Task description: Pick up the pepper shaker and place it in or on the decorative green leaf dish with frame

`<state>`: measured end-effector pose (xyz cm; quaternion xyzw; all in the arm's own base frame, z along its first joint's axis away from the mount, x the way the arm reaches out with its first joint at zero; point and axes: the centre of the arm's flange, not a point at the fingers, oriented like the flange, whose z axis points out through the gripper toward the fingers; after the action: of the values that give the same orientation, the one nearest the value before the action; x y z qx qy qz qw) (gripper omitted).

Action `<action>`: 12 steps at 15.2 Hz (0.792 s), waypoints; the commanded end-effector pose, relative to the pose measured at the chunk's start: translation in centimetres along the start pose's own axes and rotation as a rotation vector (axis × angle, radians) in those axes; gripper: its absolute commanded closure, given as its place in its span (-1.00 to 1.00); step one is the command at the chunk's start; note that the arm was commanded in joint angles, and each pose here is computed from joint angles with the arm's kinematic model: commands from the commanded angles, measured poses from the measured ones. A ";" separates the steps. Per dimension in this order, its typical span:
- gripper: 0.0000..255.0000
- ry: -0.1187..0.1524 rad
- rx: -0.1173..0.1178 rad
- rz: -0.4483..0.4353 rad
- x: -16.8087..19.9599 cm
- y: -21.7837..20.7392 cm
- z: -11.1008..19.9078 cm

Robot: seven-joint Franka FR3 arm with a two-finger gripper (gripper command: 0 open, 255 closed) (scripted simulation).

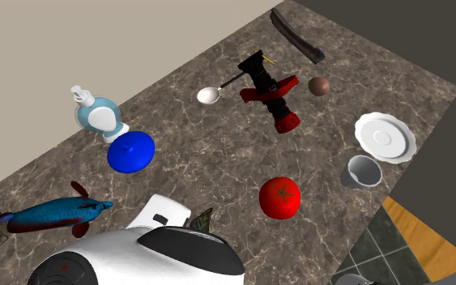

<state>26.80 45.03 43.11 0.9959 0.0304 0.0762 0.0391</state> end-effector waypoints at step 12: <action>-1.00 0.000 0.000 0.000 -0.2 -0.2 1.8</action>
<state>26.88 45.08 41.26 0.9959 0.0304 0.0764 0.0389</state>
